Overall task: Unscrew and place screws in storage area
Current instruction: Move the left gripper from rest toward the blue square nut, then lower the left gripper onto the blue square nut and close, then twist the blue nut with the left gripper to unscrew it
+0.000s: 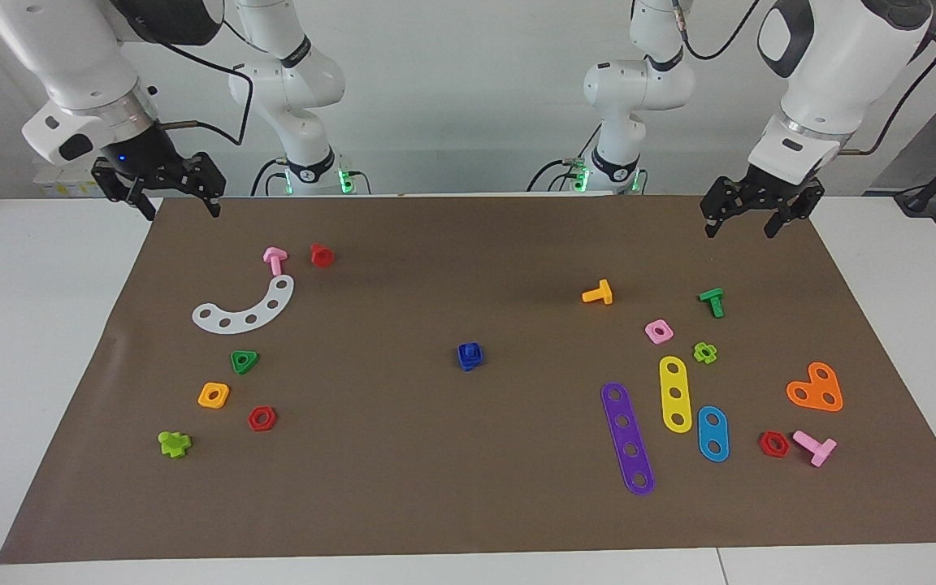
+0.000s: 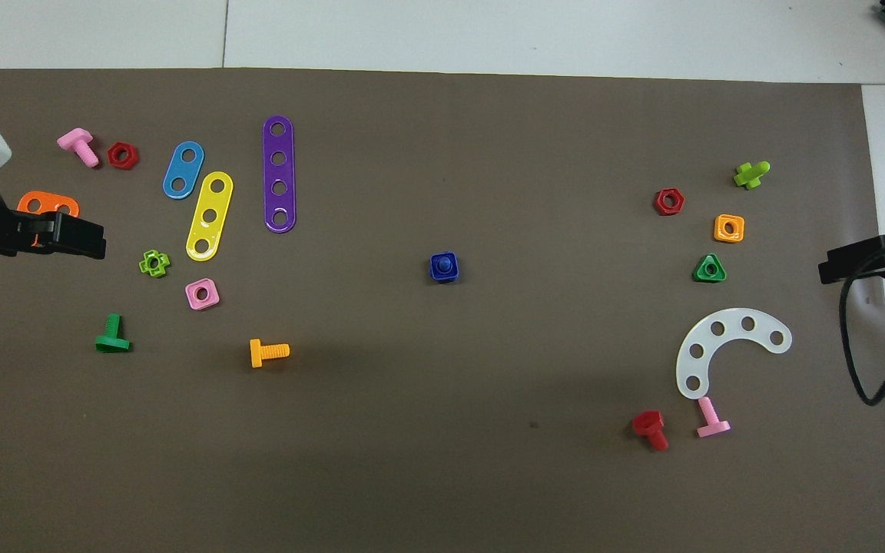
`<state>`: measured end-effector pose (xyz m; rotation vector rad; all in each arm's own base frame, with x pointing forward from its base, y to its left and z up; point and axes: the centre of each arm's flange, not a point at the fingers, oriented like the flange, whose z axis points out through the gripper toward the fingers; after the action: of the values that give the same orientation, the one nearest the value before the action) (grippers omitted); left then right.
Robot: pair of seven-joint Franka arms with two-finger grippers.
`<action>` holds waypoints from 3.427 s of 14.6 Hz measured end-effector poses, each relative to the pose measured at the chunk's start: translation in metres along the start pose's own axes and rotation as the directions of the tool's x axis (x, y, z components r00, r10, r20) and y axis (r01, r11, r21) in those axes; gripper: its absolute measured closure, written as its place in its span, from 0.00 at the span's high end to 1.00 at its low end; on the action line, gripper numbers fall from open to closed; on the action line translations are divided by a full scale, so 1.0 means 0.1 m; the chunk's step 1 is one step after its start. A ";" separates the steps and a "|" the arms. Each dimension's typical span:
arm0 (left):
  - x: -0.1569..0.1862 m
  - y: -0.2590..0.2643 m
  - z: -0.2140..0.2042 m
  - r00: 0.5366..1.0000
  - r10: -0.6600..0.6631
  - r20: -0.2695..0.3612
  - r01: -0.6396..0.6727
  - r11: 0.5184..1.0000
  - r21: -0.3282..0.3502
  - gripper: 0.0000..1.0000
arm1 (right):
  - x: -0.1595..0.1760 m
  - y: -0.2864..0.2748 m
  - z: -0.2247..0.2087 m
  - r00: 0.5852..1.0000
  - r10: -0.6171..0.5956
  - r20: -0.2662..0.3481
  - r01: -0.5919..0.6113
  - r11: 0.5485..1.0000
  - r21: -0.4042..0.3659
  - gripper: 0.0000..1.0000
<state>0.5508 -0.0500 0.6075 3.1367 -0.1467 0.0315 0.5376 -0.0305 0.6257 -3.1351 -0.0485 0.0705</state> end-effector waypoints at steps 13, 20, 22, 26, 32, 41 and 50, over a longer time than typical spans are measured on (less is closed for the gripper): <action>-0.07 0.38 0.12 0.998 0.029 0.047 -0.026 0.998 -0.059 1.00 | 0.00 0.00 0.00 1.000 0.000 0.000 0.000 1.000 0.000 1.00; 0.21 1.67 0.55 0.998 -0.038 0.051 0.043 0.993 -0.106 1.00 | 0.00 0.00 0.00 1.000 0.000 0.000 0.000 1.000 0.000 1.00; 0.38 2.03 0.72 0.998 -0.057 0.023 0.060 0.991 -0.119 1.00 | 0.00 0.00 0.00 1.000 0.000 0.000 0.000 1.000 0.000 1.00; 0.56 2.38 0.95 0.998 -0.047 -0.041 0.040 0.988 -0.150 1.00 | 0.00 0.00 0.00 1.000 0.000 0.000 0.000 1.000 0.000 1.00; 0.47 3.27 1.83 1.000 0.027 0.003 -0.026 0.990 -0.136 0.99 | 0.00 0.00 0.00 1.000 0.000 0.000 0.000 1.000 0.000 1.00; 0.46 3.62 2.51 0.996 0.077 -0.046 -0.082 0.990 -0.114 0.98 | 0.00 0.00 0.00 1.000 0.000 0.000 0.000 1.000 0.000 1.00; 0.29 3.85 2.95 0.989 0.136 -0.053 -0.140 0.987 -0.084 0.93 | 0.00 0.00 0.00 1.000 0.000 0.000 0.000 1.000 0.000 1.00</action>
<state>0.5491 -0.4367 0.3137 3.0293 -0.3549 0.0961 0.5376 -0.0305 0.6257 -3.1351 -0.0485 0.0705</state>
